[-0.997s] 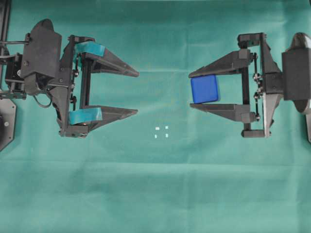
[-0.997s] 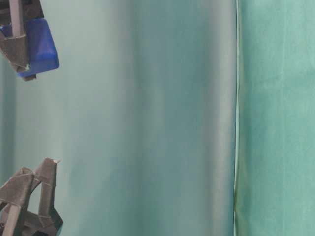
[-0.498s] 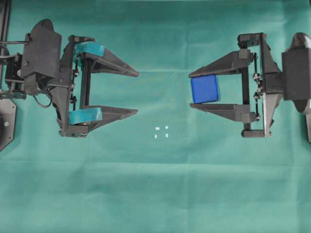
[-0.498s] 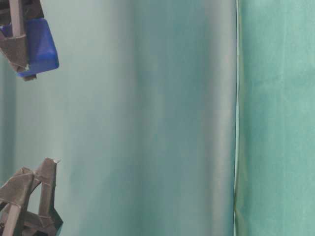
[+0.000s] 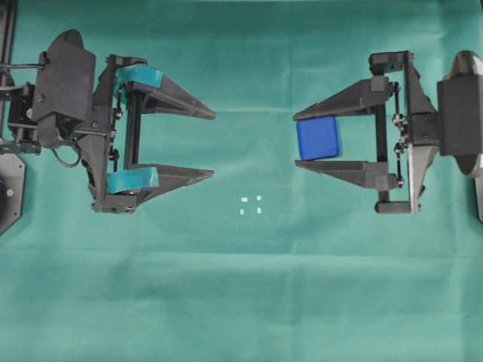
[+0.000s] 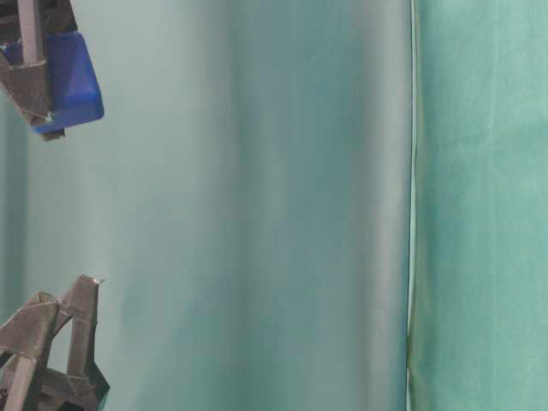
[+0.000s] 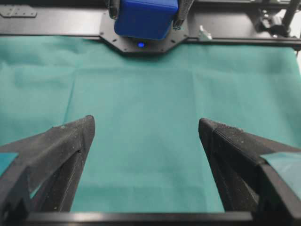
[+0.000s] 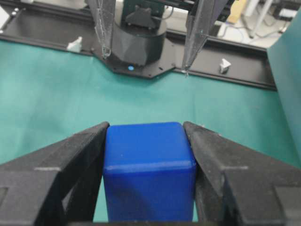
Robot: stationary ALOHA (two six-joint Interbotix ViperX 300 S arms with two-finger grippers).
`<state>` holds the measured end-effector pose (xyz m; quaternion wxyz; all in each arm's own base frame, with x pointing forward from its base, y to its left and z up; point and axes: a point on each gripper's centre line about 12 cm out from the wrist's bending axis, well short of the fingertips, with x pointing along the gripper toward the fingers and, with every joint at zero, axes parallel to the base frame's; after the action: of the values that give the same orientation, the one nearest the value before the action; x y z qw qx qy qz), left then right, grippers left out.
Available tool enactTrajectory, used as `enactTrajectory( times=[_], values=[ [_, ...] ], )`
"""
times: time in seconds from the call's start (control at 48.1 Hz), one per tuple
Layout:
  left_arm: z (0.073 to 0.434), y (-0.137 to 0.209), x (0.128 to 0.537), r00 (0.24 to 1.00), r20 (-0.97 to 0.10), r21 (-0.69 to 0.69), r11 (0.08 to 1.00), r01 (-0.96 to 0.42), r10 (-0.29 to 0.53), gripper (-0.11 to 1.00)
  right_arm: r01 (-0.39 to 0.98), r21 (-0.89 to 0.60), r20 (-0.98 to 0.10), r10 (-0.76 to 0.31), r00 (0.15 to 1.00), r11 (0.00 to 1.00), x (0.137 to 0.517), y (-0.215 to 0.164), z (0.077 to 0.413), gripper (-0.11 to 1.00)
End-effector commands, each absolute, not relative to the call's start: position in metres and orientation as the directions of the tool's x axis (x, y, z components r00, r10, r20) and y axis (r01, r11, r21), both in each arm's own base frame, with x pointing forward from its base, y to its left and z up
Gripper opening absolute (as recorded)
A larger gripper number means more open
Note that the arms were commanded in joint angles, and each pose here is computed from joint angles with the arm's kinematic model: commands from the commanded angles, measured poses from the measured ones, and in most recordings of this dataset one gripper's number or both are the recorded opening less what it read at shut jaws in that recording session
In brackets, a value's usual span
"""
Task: Handover the blue block to the right arm after grasping it with the left arm, then place it in the designated position.
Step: 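Carry the cube with the right gripper toward the white marker spot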
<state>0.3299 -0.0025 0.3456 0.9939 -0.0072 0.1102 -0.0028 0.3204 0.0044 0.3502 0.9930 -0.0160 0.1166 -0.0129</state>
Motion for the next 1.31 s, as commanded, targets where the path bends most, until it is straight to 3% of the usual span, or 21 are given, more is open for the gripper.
enactTrajectory(
  times=[0.0,0.374,0.914,1.288],
  values=[
    [0.357,-0.003,0.33,0.982,-0.188,-0.017,1.0,0.004,-0.007,0.99,0.021,-0.028,-0.205,-0.026,0.978,0.999,0.318,0.005,0.36,0.54],
    [0.358,-0.003,0.33,0.983,-0.185,-0.017,1.0,0.004,-0.007,0.99,0.04,-0.028,-0.232,-0.046,0.972,0.999,0.318,0.003,0.357,0.54],
    [0.358,-0.003,0.331,0.983,-0.185,-0.014,1.0,0.005,-0.007,0.99,0.127,-0.006,-0.443,-0.116,0.889,0.992,0.32,0.002,0.325,0.54],
    [0.358,-0.003,0.33,0.983,-0.185,-0.012,1.0,0.005,-0.007,0.99,0.128,0.002,-0.45,-0.113,0.886,0.992,0.321,0.004,0.324,0.54]
  ],
)
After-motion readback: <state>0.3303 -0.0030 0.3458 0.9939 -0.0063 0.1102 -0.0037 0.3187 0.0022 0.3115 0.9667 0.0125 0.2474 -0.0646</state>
